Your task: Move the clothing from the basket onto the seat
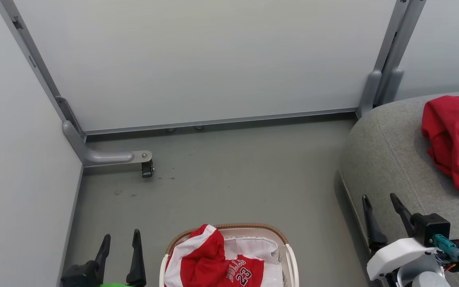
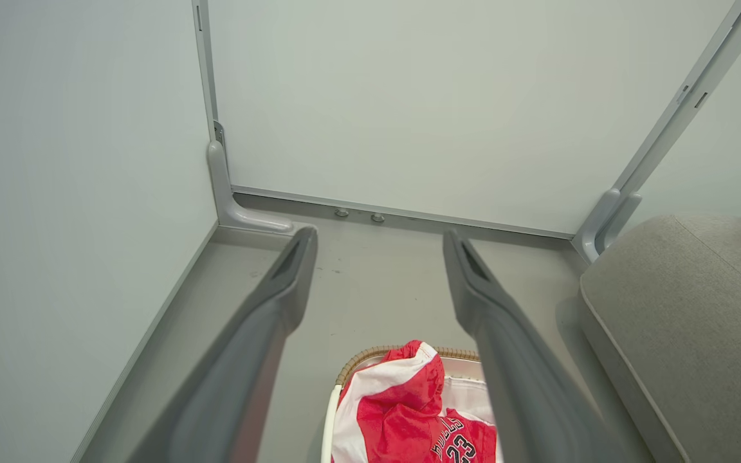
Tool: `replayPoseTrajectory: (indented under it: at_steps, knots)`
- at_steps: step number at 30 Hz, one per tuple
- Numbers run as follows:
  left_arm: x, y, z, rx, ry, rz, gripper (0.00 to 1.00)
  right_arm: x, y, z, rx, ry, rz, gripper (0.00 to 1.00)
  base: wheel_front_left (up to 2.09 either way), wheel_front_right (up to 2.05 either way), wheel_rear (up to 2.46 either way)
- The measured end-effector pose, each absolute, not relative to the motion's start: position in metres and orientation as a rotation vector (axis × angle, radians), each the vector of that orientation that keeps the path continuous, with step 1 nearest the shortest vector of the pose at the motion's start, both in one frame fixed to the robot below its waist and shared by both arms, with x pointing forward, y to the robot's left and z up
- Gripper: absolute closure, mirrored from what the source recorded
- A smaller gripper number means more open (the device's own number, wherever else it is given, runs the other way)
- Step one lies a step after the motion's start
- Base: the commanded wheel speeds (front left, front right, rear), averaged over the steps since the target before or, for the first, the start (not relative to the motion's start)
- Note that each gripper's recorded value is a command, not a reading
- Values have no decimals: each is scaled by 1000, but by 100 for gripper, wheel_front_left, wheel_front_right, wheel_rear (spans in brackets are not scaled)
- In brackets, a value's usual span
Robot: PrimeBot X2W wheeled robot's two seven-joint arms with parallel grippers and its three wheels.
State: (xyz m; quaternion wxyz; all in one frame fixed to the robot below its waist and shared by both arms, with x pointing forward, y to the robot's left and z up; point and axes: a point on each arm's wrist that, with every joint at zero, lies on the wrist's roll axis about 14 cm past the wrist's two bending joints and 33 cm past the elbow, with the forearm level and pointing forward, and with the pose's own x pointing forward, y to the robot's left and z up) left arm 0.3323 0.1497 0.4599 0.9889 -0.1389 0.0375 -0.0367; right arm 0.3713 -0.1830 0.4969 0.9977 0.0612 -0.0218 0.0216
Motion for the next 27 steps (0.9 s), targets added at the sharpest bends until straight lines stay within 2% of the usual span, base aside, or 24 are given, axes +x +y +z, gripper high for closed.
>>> replayPoseTrajectory:
  at_steps: [27]
  knots:
    - [334, 146, 457, -277, 83, -82, 0, 369, -180, 492, 122, -29, 51, 0, 0, 0, 0]
